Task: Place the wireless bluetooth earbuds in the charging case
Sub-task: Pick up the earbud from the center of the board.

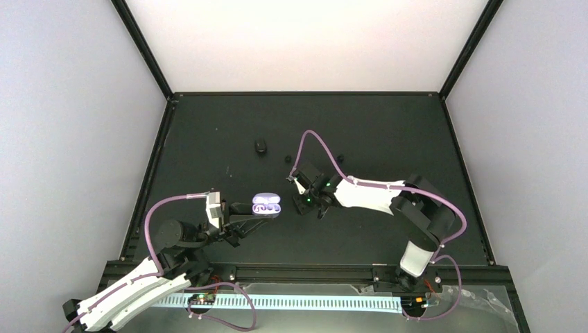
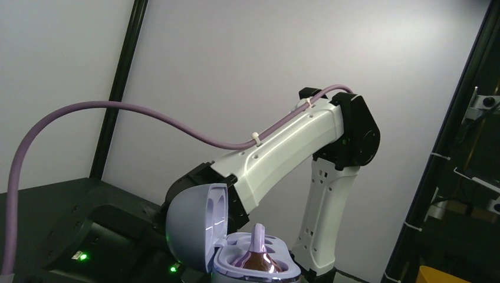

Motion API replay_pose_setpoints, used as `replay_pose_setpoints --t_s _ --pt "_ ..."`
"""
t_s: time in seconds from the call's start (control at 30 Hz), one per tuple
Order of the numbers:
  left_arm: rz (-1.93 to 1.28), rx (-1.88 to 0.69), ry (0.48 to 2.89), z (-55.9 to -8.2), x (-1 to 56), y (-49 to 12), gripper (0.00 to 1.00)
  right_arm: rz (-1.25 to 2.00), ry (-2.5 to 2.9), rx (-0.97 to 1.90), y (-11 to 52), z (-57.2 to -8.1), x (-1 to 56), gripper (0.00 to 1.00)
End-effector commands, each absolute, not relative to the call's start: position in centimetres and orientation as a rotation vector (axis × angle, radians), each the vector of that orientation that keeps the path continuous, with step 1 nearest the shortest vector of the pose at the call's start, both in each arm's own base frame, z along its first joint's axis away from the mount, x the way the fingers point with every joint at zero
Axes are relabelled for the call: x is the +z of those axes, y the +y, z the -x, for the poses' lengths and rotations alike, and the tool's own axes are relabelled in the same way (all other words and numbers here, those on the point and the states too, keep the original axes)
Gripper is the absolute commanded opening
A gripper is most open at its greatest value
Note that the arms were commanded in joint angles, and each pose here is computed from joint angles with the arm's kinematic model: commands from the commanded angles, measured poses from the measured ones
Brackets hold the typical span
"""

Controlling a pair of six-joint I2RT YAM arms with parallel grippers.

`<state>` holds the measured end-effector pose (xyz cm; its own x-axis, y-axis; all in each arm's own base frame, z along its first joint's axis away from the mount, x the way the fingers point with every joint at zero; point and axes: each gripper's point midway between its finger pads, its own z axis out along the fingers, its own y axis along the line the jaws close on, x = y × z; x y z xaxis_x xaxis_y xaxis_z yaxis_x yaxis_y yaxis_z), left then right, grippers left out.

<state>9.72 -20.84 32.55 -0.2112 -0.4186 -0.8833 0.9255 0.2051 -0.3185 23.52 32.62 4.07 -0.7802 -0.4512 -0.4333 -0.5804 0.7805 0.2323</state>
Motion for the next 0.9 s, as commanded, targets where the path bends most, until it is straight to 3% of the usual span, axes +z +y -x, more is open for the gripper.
replay_pose_setpoints --t_s 0.0,0.43,0.63,0.87 --pt "-0.566 -1.365 1.186 -9.5 33.2 -20.5 0.02 0.763 2.583 0.439 33.0 -25.2 4.2 0.28" --pt "-0.564 -1.356 1.191 -9.6 33.1 -20.4 0.01 0.748 2.575 0.374 33.0 -26.3 3.6 0.28" --pt "-0.566 -1.352 1.188 -9.6 33.2 -20.4 0.01 0.701 2.525 0.453 33.7 -26.6 6.1 0.29" --pt "-0.561 -1.346 1.195 -9.7 33.0 -20.5 0.01 0.569 2.508 0.4 31.9 -27.0 6.5 0.35"
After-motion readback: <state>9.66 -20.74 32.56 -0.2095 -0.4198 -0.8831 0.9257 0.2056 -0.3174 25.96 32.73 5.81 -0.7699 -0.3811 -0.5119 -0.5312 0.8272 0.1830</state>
